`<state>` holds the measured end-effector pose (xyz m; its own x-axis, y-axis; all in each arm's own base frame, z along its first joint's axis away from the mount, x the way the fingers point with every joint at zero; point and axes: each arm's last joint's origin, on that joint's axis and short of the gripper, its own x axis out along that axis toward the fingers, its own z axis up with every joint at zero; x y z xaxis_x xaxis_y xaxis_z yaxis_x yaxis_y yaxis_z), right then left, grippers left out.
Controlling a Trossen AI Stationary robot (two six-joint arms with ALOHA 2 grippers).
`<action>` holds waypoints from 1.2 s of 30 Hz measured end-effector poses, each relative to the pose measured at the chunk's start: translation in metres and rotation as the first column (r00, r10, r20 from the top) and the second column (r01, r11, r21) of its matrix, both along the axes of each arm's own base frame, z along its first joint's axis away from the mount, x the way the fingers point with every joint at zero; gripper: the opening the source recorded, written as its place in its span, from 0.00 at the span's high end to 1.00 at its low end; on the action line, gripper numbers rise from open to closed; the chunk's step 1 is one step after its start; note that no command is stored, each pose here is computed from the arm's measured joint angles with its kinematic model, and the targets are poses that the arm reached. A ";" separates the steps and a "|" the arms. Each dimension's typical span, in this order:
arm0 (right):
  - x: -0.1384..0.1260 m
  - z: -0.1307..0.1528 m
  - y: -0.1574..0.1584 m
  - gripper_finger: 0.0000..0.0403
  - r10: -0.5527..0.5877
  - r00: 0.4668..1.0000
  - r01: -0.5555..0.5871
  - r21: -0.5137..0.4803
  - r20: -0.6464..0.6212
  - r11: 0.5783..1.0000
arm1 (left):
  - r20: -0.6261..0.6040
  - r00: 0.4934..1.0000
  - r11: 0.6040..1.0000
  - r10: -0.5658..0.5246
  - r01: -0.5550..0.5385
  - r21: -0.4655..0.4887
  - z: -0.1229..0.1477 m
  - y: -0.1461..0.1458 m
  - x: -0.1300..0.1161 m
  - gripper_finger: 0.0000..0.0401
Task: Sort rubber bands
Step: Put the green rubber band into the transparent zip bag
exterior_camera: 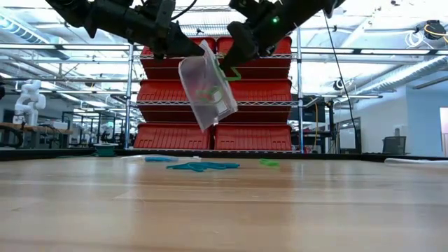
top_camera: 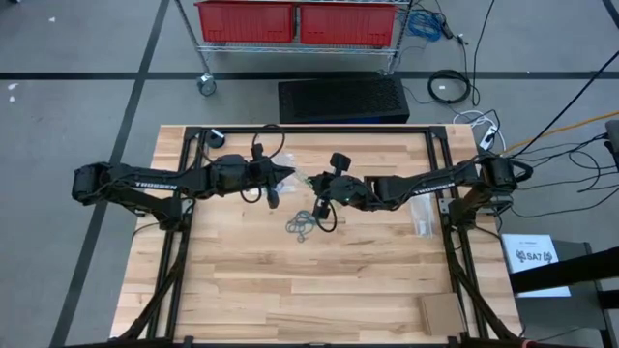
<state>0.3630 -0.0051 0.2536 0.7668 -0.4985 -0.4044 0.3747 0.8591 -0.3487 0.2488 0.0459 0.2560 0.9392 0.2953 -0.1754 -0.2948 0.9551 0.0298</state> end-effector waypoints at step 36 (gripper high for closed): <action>0.008 0.023 -0.030 0.75 0.210 0.977 -0.212 0.173 0.027 0.962 | -0.022 0.997 0.997 -0.070 0.070 -0.030 -0.011 -0.016 0.012 1.00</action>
<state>0.3706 -0.0351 0.2765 0.8506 -0.2479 -0.4637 0.1806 0.9660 -0.1851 0.2606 0.0299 0.2446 0.9530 0.2236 -0.2046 -0.2269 0.9739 0.0077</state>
